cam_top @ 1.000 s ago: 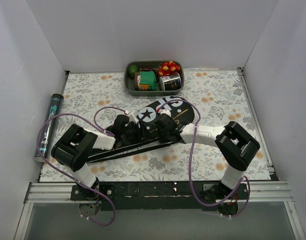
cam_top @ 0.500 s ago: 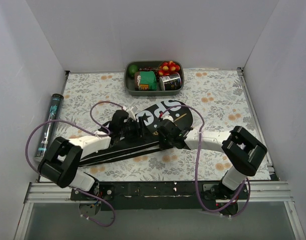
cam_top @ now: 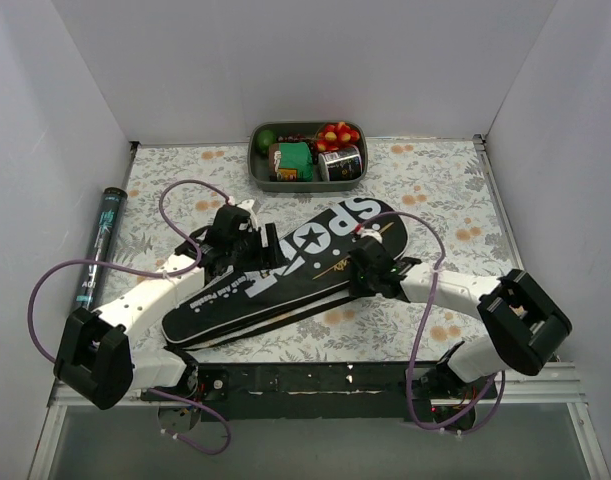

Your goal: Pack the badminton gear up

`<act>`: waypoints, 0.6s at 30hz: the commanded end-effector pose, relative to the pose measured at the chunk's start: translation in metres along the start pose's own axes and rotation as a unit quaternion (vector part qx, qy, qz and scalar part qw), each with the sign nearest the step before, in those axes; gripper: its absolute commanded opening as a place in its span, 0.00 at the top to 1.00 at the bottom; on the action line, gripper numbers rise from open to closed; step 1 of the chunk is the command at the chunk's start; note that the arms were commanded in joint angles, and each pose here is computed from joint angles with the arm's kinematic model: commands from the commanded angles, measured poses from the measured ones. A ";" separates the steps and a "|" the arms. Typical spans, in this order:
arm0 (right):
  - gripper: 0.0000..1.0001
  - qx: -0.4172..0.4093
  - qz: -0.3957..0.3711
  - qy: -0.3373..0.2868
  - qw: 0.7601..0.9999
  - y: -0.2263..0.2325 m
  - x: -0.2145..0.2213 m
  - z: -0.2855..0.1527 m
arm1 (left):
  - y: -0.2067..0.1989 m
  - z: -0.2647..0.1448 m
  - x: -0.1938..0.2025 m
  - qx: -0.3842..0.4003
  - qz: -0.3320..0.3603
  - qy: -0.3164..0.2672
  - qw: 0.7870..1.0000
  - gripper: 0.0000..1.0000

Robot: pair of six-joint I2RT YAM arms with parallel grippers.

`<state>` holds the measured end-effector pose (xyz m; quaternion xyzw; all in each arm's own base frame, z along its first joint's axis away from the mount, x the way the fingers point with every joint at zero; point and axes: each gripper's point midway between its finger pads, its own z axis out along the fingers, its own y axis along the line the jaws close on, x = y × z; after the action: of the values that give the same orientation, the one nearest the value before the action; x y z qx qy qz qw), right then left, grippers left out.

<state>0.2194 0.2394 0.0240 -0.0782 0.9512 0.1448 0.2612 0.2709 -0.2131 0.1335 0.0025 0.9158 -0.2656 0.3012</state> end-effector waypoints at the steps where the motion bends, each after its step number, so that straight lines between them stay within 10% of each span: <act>1: 0.99 0.045 0.038 -0.012 0.998 -0.060 -0.006 -0.010 | 0.024 -0.010 0.031 -0.034 0.026 0.042 0.998 0.26; 18: 0.99 0.023 0.034 -0.030 0.999 -0.071 -0.018 -0.022 | 0.022 0.020 0.073 -0.054 0.183 0.115 0.975 0.16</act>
<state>0.2394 0.1582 0.0291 -0.0228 0.9534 0.1109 0.2797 0.2165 -0.2120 0.0617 0.1458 0.9512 -0.1730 0.2099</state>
